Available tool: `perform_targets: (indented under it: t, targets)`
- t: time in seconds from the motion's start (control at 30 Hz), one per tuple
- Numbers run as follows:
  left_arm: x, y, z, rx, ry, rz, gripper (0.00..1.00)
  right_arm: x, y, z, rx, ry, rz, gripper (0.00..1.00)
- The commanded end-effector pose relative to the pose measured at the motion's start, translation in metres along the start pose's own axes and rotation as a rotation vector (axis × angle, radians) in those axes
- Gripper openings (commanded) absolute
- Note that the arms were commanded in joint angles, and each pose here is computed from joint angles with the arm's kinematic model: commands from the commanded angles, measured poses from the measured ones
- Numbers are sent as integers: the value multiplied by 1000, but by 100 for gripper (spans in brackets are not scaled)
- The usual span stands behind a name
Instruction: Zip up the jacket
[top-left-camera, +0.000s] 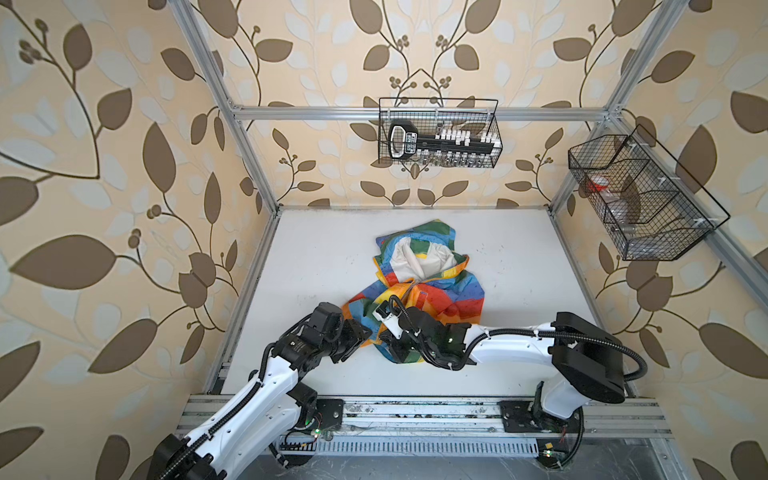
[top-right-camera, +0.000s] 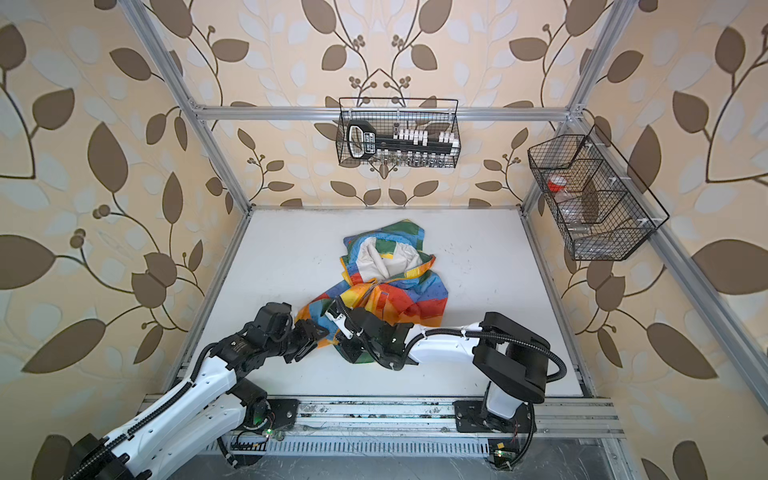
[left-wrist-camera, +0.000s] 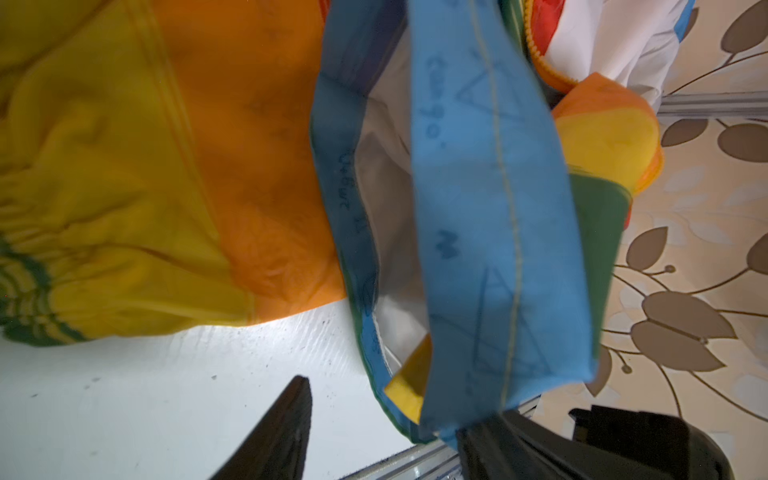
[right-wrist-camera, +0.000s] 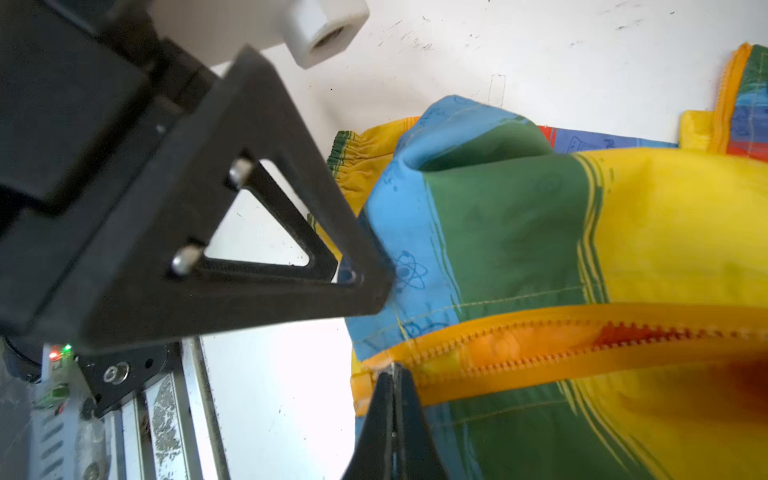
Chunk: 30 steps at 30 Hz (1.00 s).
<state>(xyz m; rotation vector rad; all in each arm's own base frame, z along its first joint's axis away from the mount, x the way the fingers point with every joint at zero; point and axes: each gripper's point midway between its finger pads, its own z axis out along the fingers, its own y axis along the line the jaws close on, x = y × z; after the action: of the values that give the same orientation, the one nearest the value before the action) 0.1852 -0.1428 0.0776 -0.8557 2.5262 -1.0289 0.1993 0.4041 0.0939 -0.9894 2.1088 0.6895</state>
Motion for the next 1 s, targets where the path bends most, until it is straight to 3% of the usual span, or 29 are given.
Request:
perform_targets:
  t: [0.0,0.33,0.7,0.97]
  targets:
    - [-13,-17,0,133,-73,-133,56,-16,5,-4,-30,-40,13,0]
    - [-17,-33,7,270,-69,-229,54,-22,4,-7,-55,-62,53,0]
    - [-9,-34,13,283,-60,-242,51,-26,2,-9,-66,-78,81,0]
    - [-9,-32,15,287,-79,-247,35,-27,1,-9,-72,-79,90,0]
